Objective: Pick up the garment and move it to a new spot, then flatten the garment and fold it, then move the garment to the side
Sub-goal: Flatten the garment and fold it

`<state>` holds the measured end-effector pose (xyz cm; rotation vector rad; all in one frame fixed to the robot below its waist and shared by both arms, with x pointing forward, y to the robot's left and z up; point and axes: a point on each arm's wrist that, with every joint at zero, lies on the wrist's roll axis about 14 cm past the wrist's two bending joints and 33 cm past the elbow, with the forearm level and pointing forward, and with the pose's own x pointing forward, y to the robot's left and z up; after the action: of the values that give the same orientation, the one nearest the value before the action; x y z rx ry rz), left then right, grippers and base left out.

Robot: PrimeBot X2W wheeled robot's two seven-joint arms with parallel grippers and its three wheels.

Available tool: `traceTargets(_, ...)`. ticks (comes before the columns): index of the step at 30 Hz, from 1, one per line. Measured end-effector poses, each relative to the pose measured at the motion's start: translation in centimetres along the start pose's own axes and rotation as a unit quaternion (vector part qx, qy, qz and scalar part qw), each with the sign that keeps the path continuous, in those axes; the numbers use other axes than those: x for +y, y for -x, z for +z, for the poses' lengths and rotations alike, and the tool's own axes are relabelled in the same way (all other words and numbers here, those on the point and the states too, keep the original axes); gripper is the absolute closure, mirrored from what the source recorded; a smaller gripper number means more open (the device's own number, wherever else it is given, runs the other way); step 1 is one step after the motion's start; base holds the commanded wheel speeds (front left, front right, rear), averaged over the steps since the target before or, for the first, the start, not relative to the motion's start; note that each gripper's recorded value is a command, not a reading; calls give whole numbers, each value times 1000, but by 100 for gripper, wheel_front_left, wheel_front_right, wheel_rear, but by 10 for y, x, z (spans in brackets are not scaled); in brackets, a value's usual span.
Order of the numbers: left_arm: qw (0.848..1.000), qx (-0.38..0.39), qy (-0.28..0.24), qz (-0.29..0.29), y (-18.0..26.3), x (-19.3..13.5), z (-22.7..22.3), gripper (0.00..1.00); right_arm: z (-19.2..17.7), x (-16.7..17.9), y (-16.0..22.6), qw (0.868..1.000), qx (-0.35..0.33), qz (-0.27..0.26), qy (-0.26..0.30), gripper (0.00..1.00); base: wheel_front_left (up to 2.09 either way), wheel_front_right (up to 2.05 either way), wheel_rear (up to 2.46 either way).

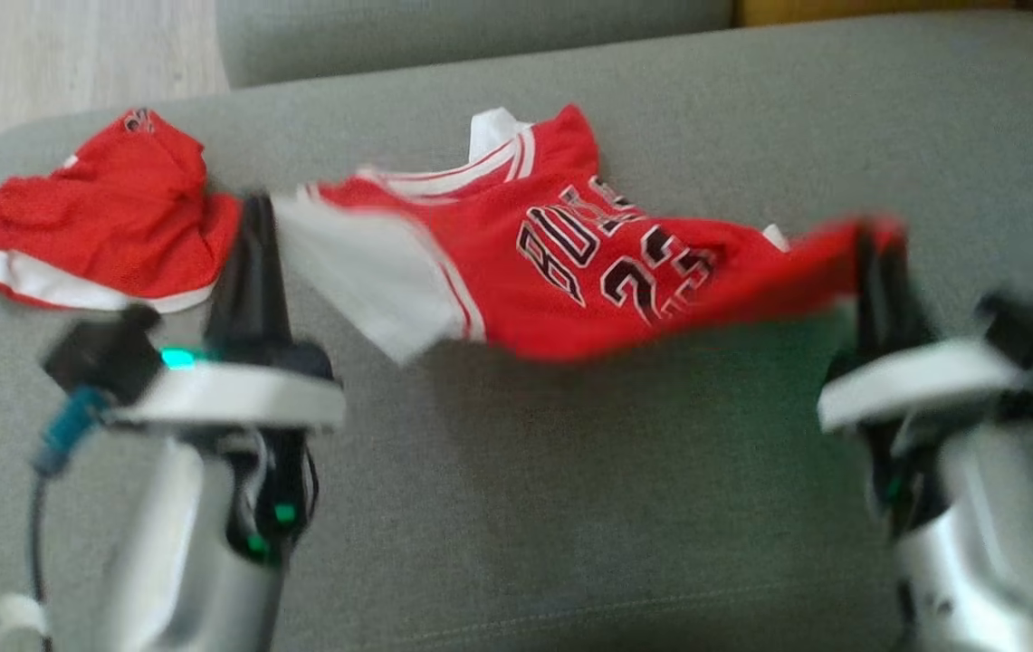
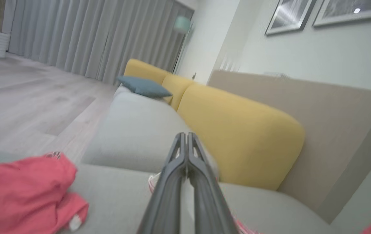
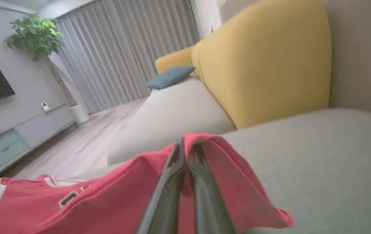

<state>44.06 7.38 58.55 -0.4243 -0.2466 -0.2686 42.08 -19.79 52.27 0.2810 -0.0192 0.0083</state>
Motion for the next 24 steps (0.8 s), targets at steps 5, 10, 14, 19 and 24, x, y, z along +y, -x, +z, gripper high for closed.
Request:
traceTargets(5,995,-91,20,-37,-22,-27,70,100,88,23,-12,994,-100,33,15,100,0,0,0)
traceTargets(10,982,-171,39,-76,-24,-60,149,100,159,50,-1,982,-172,65,41,100,0,0,0)
traceTargets(14,977,-184,54,-90,-10,-75,182,100,190,59,18,976,-201,75,44,100,0,0,0)
traceTargets(19,974,-194,64,-99,18,-86,209,100,196,56,43,977,-195,76,33,100,0,0,0)
traceTargets(24,973,-199,55,-107,28,-91,226,100,194,39,52,983,-175,51,31,100,0,0,0)
